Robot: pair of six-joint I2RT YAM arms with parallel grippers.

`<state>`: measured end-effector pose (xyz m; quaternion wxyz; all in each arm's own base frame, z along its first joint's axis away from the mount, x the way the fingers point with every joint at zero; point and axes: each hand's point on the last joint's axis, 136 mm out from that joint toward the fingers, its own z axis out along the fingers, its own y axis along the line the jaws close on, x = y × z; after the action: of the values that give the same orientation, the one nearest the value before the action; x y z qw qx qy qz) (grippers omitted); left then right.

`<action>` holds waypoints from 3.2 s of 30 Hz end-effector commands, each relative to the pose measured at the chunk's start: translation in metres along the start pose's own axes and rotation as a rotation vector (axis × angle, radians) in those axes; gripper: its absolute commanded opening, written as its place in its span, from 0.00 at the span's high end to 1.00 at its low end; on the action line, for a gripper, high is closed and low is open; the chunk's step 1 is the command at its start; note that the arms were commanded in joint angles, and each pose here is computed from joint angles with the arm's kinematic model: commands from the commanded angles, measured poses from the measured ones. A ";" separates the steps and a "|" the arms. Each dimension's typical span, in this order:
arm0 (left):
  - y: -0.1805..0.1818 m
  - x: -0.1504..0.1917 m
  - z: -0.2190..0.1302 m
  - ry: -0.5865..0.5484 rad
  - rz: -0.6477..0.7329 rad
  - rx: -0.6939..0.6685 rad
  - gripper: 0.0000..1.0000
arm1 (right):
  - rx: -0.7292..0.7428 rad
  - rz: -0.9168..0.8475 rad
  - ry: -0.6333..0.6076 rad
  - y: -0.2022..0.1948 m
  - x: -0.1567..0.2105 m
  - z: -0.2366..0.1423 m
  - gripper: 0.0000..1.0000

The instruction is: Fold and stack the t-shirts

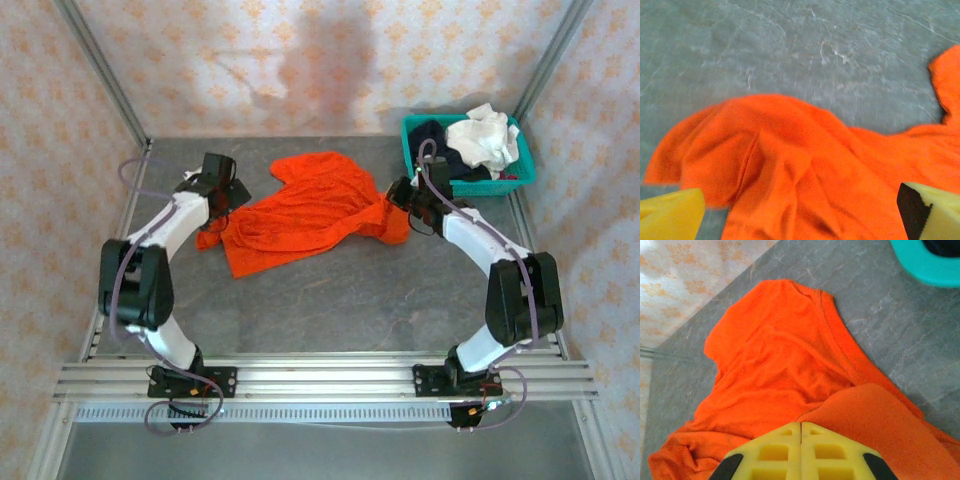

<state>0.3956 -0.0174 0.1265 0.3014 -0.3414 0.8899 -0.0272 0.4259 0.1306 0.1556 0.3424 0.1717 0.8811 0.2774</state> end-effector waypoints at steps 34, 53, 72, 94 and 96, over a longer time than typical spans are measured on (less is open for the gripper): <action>0.073 0.134 0.015 0.179 -0.175 -0.204 0.36 | 0.030 0.036 0.068 -0.020 0.037 -0.010 1.00; 0.074 0.141 0.016 0.224 -0.209 -0.270 0.55 | 0.032 0.019 0.066 -0.021 0.040 -0.014 1.00; 0.091 0.127 0.002 0.177 -0.121 -0.331 1.00 | 0.035 -0.068 0.227 -0.014 0.132 -0.047 0.91; 0.124 0.121 -0.010 0.171 -0.169 -0.321 1.00 | 0.376 -0.222 0.262 -0.050 0.129 -0.059 0.48; 0.124 0.122 -0.009 0.173 -0.174 -0.317 1.00 | 0.405 -0.229 0.309 -0.057 0.139 -0.049 0.49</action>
<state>0.2533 -0.0069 0.0391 0.1640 -0.4537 0.8746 0.0489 0.2916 0.1342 0.0904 0.2226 0.0960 0.9658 0.0924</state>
